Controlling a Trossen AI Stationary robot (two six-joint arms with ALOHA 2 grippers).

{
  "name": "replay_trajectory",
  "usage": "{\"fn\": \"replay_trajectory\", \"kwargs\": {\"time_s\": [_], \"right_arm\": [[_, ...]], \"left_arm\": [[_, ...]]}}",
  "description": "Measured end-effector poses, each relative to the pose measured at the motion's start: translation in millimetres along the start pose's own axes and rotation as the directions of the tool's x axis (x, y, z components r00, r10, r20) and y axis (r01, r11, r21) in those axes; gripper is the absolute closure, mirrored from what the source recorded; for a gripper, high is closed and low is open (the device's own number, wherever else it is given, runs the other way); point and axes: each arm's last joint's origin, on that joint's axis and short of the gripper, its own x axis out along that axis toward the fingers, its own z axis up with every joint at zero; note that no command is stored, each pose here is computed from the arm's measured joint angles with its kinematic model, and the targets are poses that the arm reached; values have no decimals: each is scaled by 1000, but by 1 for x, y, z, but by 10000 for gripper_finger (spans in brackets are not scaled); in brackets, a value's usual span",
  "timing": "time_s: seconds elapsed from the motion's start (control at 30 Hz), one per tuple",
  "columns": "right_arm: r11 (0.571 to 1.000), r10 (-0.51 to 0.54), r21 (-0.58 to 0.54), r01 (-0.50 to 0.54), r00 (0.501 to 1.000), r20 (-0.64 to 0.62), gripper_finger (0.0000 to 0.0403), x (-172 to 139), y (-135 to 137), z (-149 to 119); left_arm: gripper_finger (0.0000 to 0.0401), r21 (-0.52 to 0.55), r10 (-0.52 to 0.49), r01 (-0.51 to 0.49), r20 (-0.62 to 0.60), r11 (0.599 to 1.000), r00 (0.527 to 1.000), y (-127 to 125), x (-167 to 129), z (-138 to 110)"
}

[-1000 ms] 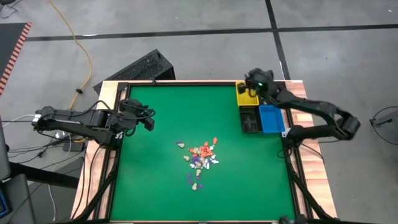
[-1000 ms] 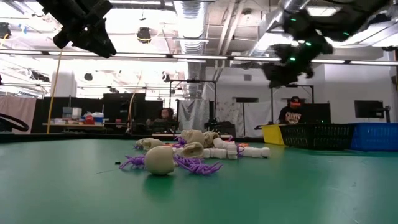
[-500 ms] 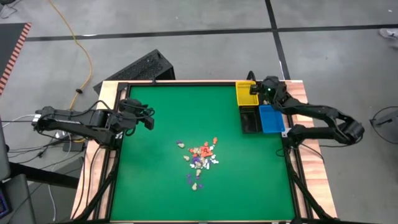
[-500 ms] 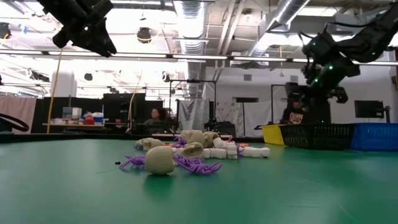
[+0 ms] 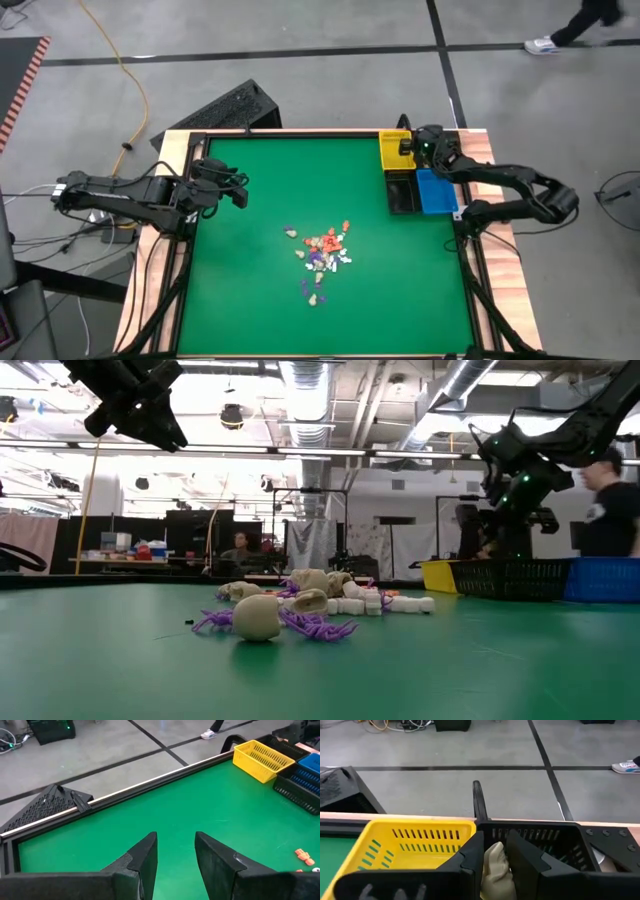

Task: Sort Halloween decoration
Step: Put the gray skull toy into the top black basket

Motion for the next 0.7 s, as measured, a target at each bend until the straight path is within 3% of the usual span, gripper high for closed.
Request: {"fn": "replay_trajectory", "kwargs": {"time_s": [0.17, 0.47, 0.7], "right_arm": [[1000, -3, -12, 3, 1000, -11, 279, 2, 0, -2], [1000, 6, -1, -6, 1000, 6, 191, 2, 1, 0], [966, 260, -23, -259, 956, 136, 189, -10, 23, 24]], "left_arm": [[280, -2, 0, 0, 0, 1000, 1000, 0, 0, 0], [280, -3, 6, -6, 6, 1000, 1000, 0, 0, 0], [280, -3, 9, -8, 8, 1000, 1000, 0, 0, 0]]}}
